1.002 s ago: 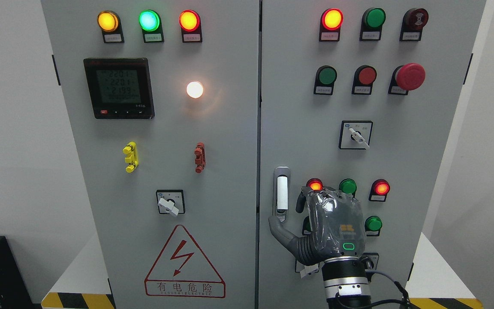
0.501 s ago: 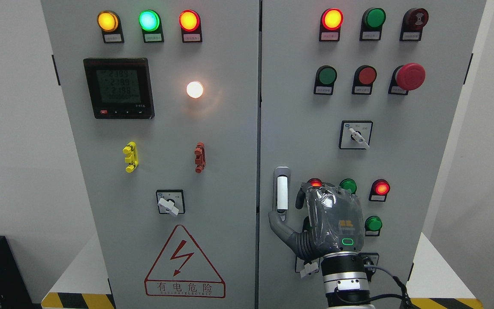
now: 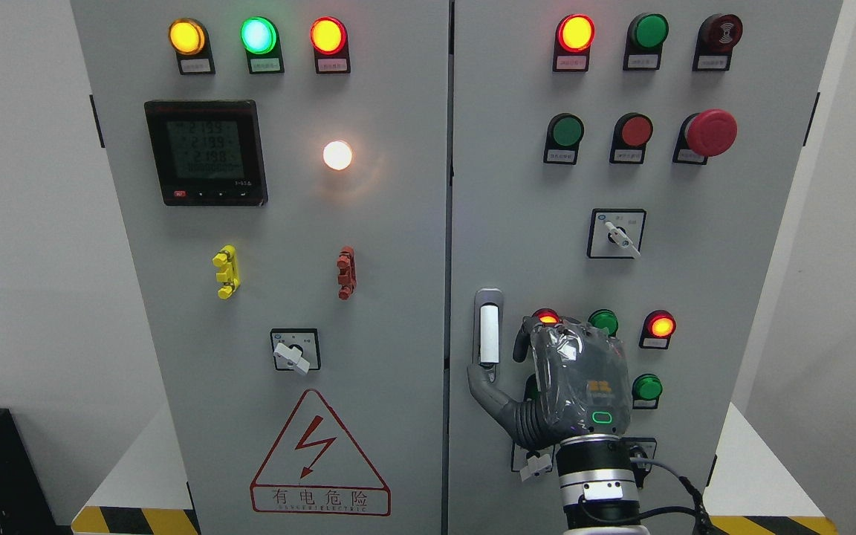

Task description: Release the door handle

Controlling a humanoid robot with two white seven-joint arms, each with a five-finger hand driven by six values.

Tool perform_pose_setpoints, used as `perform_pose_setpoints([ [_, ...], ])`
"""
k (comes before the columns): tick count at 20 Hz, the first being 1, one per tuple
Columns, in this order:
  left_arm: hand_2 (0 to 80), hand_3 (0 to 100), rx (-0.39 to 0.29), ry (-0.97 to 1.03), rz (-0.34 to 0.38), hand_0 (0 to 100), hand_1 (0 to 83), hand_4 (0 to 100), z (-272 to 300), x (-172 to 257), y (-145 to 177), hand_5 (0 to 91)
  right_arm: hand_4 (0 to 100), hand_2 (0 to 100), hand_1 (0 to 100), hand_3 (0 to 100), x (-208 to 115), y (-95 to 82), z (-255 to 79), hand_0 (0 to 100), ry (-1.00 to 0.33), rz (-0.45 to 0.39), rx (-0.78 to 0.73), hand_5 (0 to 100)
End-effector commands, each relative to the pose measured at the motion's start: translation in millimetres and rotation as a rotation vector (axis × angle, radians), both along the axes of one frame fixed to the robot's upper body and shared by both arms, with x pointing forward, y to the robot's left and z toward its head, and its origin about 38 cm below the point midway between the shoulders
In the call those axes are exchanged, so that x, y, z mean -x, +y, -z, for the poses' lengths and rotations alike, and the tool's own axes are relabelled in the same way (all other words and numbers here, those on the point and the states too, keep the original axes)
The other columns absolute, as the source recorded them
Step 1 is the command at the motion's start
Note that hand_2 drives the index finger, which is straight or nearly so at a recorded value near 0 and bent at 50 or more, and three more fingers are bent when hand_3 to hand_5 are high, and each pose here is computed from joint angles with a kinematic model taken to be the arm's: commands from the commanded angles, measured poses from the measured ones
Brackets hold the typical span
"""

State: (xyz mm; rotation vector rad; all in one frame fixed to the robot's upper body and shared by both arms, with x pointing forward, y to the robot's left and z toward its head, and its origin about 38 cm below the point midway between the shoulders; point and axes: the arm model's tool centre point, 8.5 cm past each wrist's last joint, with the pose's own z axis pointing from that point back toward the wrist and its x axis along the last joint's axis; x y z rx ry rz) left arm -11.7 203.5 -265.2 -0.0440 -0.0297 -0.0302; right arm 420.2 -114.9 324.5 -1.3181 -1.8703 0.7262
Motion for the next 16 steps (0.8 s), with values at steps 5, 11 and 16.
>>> perform_pose_setpoints([
  [5,4.3,11,0.0,0.001,0.0,0,0.0,0,0.0,0.1,0.4,0.0,78,69,44,98,-3.8,0.8,-1.2,14,0.001,0.001,0.002,71],
  [11,4.2,11,0.002,0.0,0.0,0,0.0,0,0.0,0.0,-0.6,0.0,79,71,44,100,-5.3,0.6,-3.2,14,-0.001,0.003,0.002,71],
  [16,4.3,11,0.002,0.0,0.0,0,0.0,0,0.0,0.0,-0.6,0.0,78,72,44,100,-5.1,0.6,-4.2,16,-0.003,0.002,0.002,71],
])
